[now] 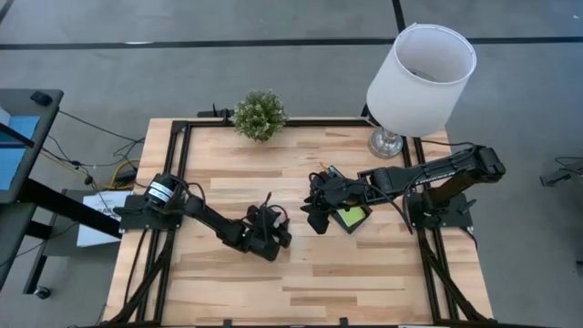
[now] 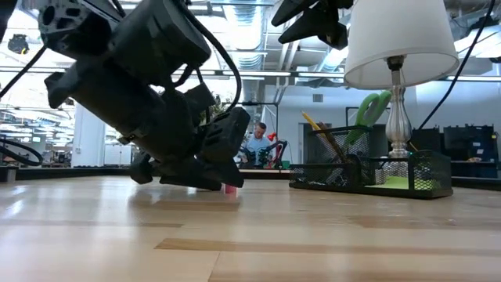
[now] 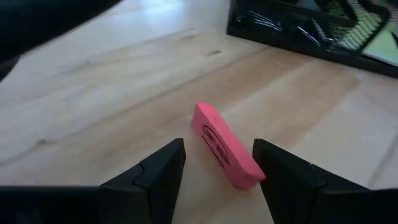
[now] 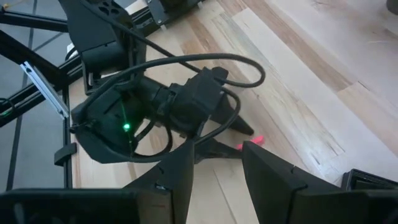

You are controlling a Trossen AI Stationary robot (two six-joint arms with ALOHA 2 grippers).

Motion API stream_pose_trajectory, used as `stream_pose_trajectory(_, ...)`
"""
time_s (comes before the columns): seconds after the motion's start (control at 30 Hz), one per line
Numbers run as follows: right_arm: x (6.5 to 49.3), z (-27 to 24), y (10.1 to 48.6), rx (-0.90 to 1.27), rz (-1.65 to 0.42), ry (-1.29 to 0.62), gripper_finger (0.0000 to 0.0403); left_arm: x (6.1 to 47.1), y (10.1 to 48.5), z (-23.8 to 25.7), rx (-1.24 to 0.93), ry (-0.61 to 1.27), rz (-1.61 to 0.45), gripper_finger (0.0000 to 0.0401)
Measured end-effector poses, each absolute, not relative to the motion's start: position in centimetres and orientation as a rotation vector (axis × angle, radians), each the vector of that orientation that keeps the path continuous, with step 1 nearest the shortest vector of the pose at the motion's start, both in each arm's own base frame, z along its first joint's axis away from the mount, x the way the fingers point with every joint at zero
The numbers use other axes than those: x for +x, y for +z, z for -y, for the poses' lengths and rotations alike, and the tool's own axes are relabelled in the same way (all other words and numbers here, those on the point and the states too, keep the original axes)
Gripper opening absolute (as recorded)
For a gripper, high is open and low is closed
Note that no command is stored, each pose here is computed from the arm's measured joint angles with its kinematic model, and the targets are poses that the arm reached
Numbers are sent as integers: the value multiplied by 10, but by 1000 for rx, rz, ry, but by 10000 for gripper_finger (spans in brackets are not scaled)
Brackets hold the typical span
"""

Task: Pick and place office supplies into organizer
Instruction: Put the pink eraser on the black desk organizer

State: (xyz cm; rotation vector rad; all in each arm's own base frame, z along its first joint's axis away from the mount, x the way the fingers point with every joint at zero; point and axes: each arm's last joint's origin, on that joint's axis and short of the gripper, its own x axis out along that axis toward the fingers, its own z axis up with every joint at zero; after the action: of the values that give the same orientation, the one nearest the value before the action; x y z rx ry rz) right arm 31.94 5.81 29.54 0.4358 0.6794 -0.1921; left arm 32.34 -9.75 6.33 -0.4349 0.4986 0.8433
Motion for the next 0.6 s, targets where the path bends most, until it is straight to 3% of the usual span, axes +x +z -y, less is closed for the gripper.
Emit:
stream_pose_trajectory(0.17,319,-58,295,436,-679,-192,129,326,63,86,-425,861,-527,172)
stream_pose_trajectory(0.47,320,-58,296,436,-675,-192,129,325,62,82,-398,868,-545,19)
stream_pose_trajectory(0.6,320,-58,296,437,-672,-192,129,329,71,83,-467,841,-508,15)
